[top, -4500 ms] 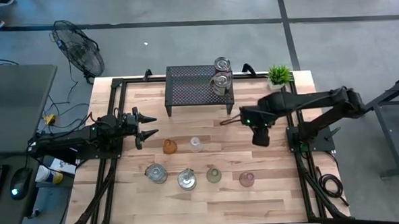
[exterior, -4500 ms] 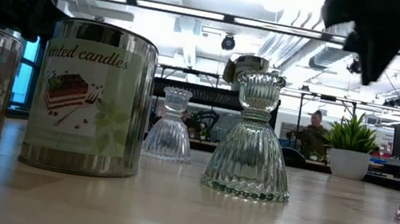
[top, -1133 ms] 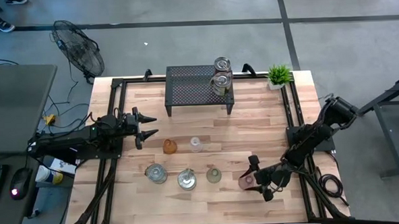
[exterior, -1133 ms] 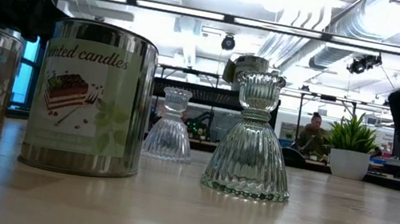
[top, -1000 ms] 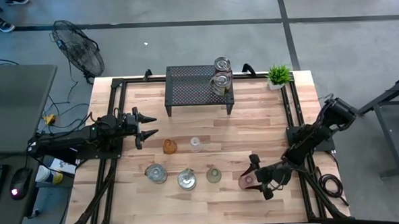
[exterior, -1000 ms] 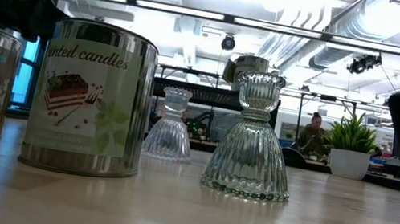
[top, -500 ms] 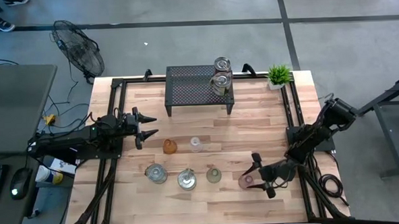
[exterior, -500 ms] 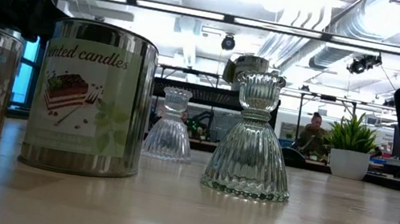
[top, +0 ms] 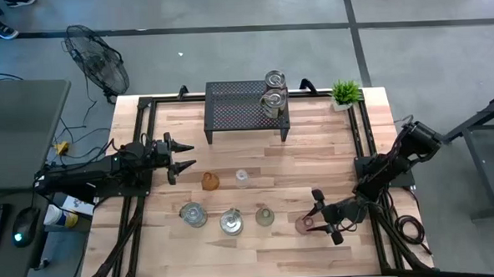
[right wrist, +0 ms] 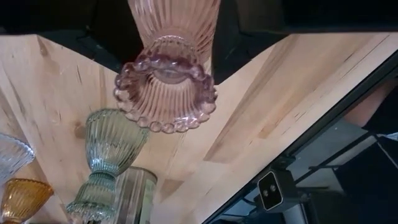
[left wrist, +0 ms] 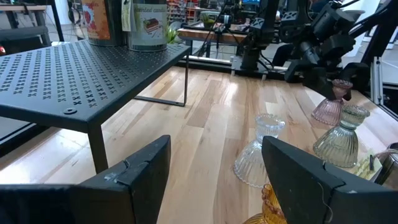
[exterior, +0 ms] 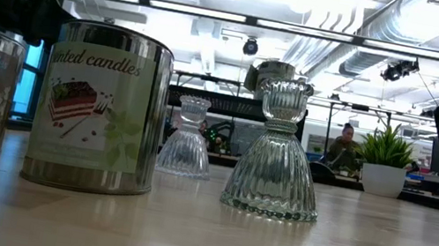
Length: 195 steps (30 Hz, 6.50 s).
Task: Pick & Place candle stick holders
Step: Put the pink glass candlestick on the shelf
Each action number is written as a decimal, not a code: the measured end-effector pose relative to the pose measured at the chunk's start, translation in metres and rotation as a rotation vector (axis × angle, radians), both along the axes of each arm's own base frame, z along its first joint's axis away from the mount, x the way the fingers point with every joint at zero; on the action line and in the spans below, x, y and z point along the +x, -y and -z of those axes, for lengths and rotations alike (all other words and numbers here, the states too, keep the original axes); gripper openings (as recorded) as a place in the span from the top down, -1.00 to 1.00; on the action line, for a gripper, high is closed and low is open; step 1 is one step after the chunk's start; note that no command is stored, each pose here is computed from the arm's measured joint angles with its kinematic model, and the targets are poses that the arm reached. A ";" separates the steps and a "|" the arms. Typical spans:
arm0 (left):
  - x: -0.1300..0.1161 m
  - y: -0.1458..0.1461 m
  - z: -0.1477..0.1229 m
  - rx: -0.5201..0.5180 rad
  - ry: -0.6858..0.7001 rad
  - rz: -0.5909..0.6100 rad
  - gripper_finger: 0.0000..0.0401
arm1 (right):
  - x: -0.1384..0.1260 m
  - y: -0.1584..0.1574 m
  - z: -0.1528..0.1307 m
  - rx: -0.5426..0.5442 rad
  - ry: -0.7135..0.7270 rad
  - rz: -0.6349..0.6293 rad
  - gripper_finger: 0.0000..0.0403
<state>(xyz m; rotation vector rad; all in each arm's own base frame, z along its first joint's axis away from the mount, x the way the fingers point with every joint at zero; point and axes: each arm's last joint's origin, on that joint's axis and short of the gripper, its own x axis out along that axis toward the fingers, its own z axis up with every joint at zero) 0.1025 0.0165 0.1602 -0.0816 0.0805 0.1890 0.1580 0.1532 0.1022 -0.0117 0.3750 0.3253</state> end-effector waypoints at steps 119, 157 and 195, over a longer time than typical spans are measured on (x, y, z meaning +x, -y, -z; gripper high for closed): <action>0.232 -0.025 -0.114 0.522 -0.515 0.429 -0.24 | 0.088 0.149 -0.032 0.060 -0.017 0.268 0.44; 0.276 0.044 -0.107 0.992 -0.715 0.615 -0.24 | 0.135 0.167 -0.080 -0.042 -0.067 0.079 0.44; 0.283 0.049 -0.100 1.082 -0.784 0.498 -0.24 | 0.134 0.172 -0.079 -0.028 -0.079 0.076 0.44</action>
